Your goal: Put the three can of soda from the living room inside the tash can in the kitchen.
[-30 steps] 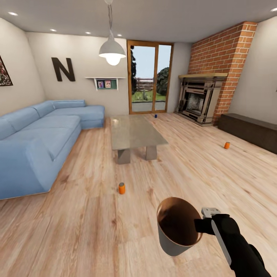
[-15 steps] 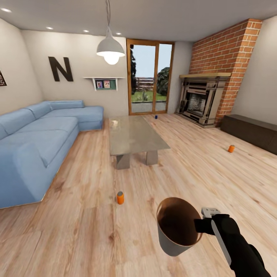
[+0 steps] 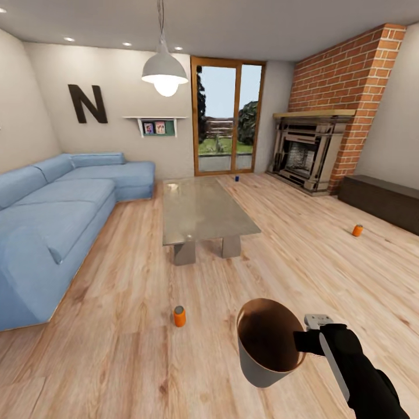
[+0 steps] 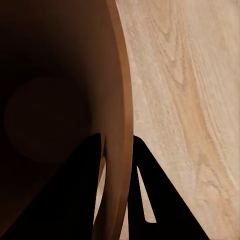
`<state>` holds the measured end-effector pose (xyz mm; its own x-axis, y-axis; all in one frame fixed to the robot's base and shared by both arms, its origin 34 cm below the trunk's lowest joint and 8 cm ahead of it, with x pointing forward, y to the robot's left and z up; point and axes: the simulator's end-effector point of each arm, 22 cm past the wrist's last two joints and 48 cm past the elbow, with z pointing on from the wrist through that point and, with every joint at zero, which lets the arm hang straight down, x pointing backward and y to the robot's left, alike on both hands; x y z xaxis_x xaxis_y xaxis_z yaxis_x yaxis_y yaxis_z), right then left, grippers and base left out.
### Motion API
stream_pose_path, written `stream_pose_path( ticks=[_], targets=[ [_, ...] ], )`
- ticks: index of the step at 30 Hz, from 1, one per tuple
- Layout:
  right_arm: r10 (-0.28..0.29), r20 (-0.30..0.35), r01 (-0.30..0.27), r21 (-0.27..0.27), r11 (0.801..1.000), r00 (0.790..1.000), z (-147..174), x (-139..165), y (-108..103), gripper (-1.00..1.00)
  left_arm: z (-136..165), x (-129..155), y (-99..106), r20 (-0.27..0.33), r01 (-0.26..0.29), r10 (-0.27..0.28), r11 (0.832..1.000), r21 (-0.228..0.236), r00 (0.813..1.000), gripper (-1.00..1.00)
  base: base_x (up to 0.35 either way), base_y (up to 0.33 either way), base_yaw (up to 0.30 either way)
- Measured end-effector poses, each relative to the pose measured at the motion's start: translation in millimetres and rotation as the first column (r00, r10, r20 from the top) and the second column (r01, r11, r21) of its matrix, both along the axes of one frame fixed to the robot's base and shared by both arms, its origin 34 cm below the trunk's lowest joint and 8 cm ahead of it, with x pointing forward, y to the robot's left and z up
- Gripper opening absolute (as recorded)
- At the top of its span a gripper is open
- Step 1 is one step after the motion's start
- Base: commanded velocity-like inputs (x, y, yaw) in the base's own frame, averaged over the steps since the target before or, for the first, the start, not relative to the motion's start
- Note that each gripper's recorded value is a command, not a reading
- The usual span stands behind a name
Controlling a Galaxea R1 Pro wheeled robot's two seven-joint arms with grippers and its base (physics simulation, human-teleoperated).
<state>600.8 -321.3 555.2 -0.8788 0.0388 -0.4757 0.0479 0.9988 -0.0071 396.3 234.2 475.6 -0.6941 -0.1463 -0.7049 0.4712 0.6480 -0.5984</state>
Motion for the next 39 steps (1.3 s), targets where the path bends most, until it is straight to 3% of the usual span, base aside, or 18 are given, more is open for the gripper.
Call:
stream_pose_path(
  ticks=[16, 39],
  targets=[
    [0.000, 0.000, 0.000, 0.004, 1.000, 1.000, 0.0, 0.0, 0.9, -1.00, 0.0, 0.1, 0.3, 0.000, -0.001, 0.001, 1.000, 0.000, 1.000, 1.00, 0.344, 0.000, -0.018],
    [0.000, 0.000, 0.000, 0.000, 1.000, 1.000, 0.0, 0.0, 0.1, -1.00, -0.5, 0.3, 1.0, -0.002, -0.004, 0.004, 1.000, 0.002, 1.000, 1.00, 0.343, 0.000, -0.252]
  ],
)
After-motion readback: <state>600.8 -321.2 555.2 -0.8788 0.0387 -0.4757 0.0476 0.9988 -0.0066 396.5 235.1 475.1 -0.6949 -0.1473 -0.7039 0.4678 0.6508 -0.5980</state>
